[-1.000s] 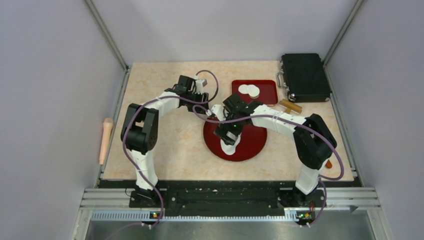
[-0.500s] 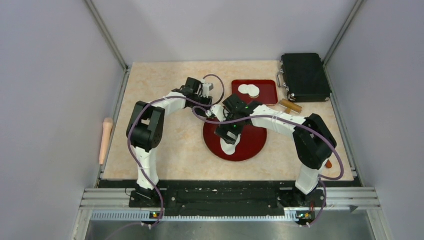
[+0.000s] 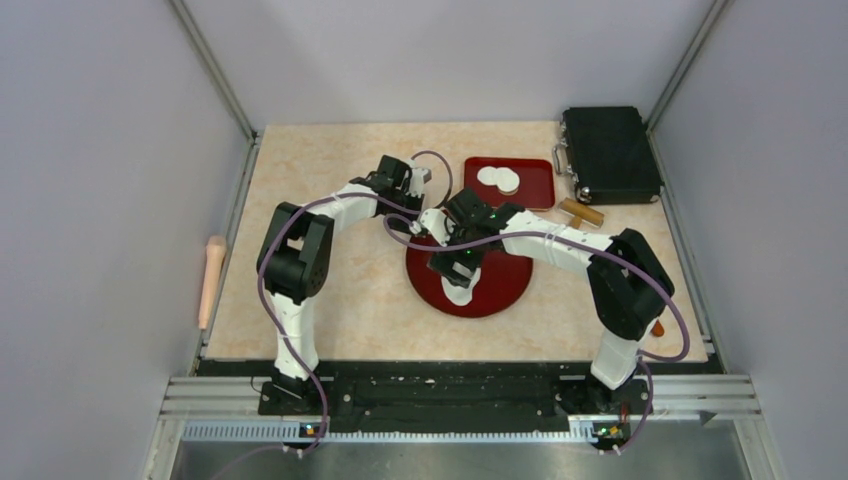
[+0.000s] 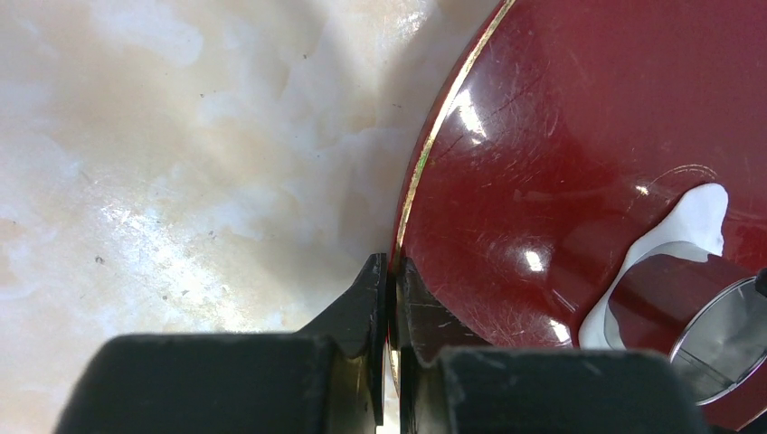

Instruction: Roll out the dumpling wrappers from the dough

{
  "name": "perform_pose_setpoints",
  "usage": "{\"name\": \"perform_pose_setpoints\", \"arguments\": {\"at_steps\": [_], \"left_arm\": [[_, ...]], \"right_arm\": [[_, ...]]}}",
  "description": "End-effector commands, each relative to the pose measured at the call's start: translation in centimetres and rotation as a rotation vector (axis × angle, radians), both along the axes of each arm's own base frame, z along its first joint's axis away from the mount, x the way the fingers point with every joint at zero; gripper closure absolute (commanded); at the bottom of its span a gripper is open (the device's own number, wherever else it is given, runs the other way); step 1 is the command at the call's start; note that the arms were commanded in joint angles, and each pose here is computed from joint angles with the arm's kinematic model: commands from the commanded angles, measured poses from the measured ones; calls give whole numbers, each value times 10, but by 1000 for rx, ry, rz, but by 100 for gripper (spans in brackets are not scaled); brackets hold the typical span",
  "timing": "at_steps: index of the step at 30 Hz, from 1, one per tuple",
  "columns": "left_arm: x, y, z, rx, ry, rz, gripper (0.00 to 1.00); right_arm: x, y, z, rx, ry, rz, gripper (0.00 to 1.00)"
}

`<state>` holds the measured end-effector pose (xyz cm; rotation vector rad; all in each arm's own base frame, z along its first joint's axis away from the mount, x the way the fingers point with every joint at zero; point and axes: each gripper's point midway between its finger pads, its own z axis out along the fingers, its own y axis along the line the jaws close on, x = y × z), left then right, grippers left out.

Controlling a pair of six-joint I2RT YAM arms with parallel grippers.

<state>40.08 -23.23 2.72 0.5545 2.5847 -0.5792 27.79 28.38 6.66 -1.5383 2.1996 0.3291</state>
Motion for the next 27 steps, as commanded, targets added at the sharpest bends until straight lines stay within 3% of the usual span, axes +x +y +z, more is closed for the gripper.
{"name": "perform_pose_setpoints", "arguments": {"at_steps": [1, 10, 20, 27], "left_arm": [[5, 8, -12, 66, -8, 21, 100], [6, 8, -10, 63, -12, 19, 100], [6, 9, -9, 68, -18, 20, 100], [7, 9, -7, 68, -22, 23, 100]], "right_arm": [[12, 17, 23, 64, -78, -7, 9], [15, 11, 14, 27, -90, -17, 15], [7, 10, 6, 23, -55, 7, 29], [5, 8, 0, 12, -43, 8, 28]]}}
